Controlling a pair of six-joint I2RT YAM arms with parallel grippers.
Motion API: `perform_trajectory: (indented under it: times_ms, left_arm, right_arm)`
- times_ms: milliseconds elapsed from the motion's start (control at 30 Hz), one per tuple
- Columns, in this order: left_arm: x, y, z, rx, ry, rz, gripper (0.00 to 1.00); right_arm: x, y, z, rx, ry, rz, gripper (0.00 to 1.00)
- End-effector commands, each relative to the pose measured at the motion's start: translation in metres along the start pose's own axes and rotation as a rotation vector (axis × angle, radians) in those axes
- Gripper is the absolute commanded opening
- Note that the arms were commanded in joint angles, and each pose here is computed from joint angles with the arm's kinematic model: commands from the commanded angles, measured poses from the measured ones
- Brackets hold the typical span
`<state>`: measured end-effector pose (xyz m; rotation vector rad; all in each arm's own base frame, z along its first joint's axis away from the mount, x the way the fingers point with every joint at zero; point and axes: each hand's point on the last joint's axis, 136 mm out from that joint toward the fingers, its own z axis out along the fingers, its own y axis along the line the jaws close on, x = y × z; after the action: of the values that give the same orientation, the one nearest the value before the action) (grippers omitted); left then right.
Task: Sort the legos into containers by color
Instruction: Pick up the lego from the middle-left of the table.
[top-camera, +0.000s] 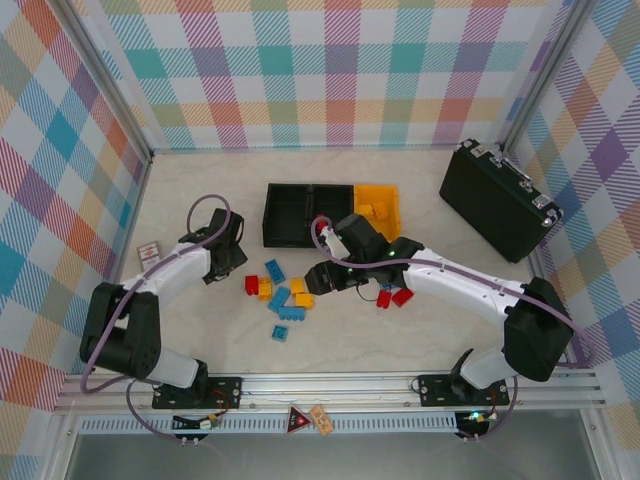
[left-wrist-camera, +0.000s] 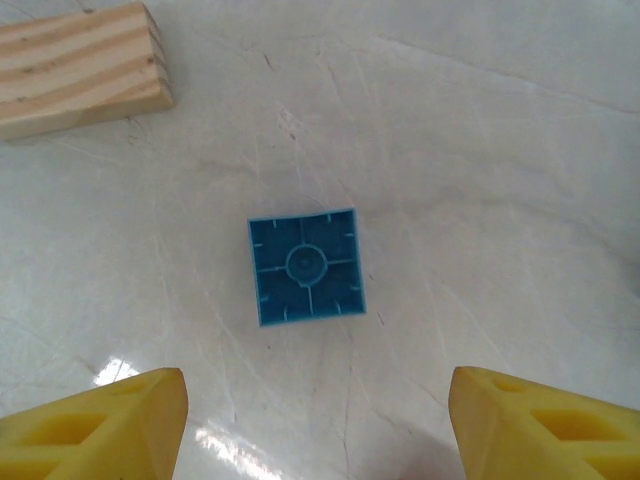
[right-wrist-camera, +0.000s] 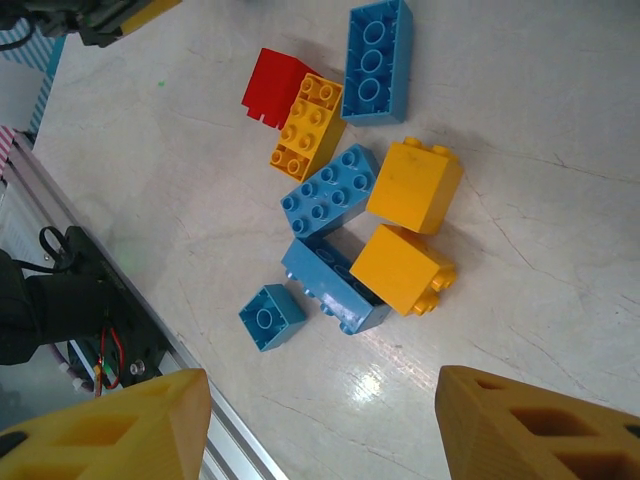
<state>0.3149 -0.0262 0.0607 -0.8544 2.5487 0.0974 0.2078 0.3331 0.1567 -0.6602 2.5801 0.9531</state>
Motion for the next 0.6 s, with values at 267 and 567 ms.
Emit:
perform_trajectory:
  times_ms: [267,567]
  left_arm:
    - [-0.023,0.001,0.029,-0.04,0.001,-0.031,0.58]
    - [-0.023,0.0,0.036,-0.062,0.027,0.002,0.4]
  right_arm:
    - [0.004,-0.004,-0.002,0.031,0.004,-0.017,0.6]
    - [0.005,-0.007,-0.003,0.039,0.002,-0.008,0.6]
